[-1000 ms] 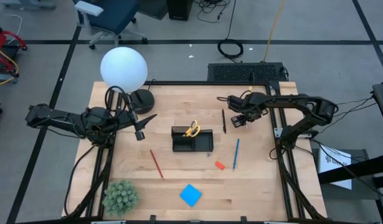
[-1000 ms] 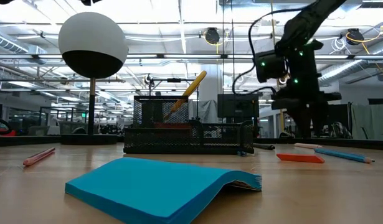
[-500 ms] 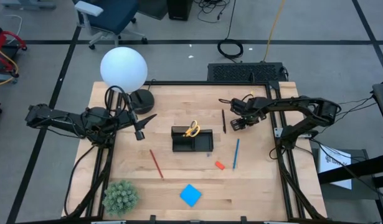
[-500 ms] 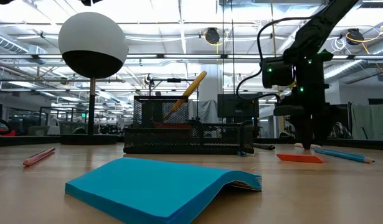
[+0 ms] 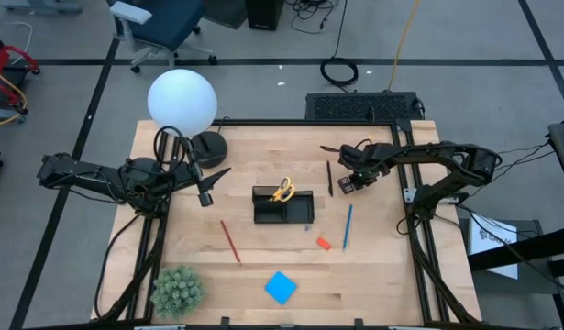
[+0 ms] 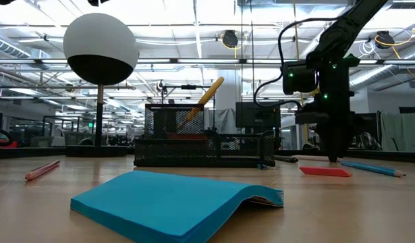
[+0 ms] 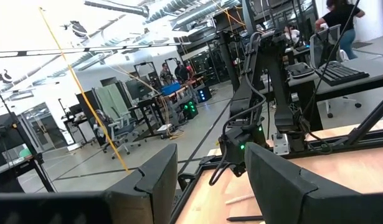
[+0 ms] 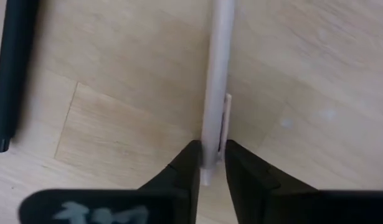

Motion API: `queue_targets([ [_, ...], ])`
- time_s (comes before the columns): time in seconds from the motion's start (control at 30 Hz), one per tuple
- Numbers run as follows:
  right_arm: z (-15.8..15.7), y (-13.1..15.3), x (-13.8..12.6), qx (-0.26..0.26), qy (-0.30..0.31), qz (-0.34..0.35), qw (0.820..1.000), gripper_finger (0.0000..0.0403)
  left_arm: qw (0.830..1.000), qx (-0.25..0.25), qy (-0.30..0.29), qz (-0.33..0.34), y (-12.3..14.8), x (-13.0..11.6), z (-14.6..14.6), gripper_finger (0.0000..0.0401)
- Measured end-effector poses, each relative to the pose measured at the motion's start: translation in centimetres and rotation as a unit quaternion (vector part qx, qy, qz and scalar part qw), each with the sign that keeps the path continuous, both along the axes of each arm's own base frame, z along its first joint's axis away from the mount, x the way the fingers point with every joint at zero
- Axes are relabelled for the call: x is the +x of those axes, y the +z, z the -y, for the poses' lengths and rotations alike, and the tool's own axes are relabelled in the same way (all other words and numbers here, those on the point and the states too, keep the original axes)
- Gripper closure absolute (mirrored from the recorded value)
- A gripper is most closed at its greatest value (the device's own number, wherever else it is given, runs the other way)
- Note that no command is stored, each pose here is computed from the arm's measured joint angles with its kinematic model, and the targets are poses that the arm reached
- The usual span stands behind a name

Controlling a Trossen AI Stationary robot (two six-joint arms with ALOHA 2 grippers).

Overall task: Pick and place office supplies into organizer
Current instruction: Put the light pink pen into the desk organizer

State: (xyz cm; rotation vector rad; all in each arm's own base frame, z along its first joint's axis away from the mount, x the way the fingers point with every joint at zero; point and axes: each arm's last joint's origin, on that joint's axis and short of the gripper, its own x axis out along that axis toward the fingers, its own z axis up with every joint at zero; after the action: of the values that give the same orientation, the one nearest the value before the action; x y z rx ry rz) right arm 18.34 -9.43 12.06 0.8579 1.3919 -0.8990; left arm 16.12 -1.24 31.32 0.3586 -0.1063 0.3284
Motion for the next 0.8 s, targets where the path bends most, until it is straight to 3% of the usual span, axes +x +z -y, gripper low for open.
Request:
queue_targets([
  [0.47, 0.0, 0.1, 0.0, 0.001, 0.071, 0.002, 0.997, 0.0368, 1.000, 0.000, 0.000, 0.000, 0.0, 0.0, 0.0, 0.0215],
  [0.8, -0.3, 2.9, -0.6, -0.044, 0.073, 0.069, 0.994, 0.0370, 1.000, 0.002, 0.001, -0.001, 0.0, 0.0, 0.0, 0.0215],
])
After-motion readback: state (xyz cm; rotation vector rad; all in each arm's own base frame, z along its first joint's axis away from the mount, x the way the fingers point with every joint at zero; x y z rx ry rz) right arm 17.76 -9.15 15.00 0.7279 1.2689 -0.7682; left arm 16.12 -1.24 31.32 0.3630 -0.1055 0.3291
